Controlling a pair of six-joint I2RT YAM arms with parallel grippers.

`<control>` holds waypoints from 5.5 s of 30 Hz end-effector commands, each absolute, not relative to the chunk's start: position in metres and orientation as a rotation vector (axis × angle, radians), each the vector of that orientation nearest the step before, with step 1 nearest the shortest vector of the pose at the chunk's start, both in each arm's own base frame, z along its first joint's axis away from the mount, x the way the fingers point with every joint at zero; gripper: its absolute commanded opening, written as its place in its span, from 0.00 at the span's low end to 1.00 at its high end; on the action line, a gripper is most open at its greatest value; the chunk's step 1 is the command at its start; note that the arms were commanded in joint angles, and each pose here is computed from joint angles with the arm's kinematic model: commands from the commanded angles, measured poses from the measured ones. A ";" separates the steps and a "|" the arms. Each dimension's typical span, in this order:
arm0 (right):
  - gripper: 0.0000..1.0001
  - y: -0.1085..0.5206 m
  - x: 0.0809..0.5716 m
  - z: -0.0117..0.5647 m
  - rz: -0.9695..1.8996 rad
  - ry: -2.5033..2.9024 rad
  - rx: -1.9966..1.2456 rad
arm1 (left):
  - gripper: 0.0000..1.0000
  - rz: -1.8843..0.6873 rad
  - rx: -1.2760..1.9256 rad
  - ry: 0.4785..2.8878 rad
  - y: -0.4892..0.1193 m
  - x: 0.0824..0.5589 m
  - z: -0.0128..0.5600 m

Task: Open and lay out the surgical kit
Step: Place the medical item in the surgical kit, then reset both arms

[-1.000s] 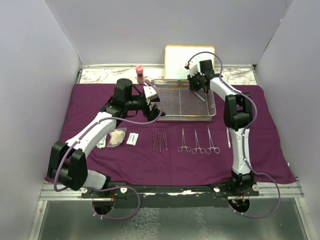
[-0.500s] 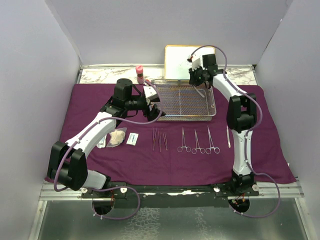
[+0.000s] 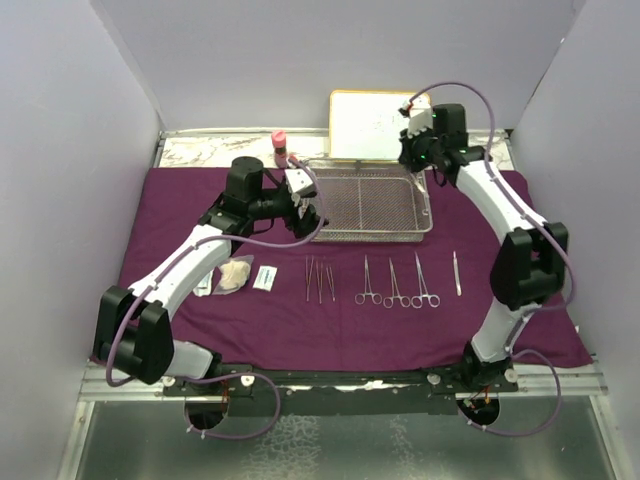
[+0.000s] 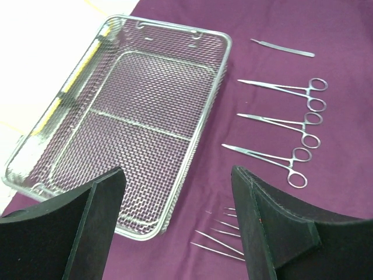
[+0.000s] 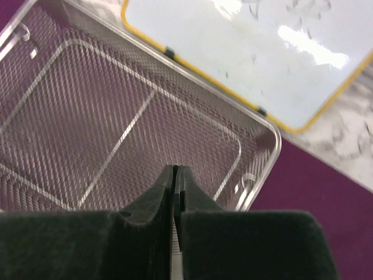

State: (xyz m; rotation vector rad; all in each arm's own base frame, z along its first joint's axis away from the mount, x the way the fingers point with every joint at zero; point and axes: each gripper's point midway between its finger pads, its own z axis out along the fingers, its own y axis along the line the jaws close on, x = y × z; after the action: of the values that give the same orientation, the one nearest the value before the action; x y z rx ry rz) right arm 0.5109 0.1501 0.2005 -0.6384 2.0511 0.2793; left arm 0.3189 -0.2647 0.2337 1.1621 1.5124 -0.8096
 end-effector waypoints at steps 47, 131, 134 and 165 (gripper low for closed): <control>0.01 -0.047 0.367 0.046 -0.289 2.313 -0.082 | 0.99 -0.295 0.695 1.690 -0.180 0.369 0.262; 0.11 -0.056 0.339 0.026 -0.351 2.548 -0.018 | 0.99 -0.316 0.713 1.666 -0.181 0.364 0.266; 0.12 -0.055 0.341 0.033 -0.345 2.538 -0.018 | 0.99 -0.313 0.714 1.664 -0.181 0.363 0.266; 0.23 0.027 0.439 0.220 0.162 2.107 -0.351 | 0.99 0.103 0.308 1.682 -0.088 0.394 0.290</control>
State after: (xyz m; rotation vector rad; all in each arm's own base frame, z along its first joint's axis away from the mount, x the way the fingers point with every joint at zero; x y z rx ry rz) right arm 0.4325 0.0033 0.1814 -0.2490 2.2172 0.0297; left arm 0.3897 -0.1245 0.2682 0.4596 1.7306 -0.0478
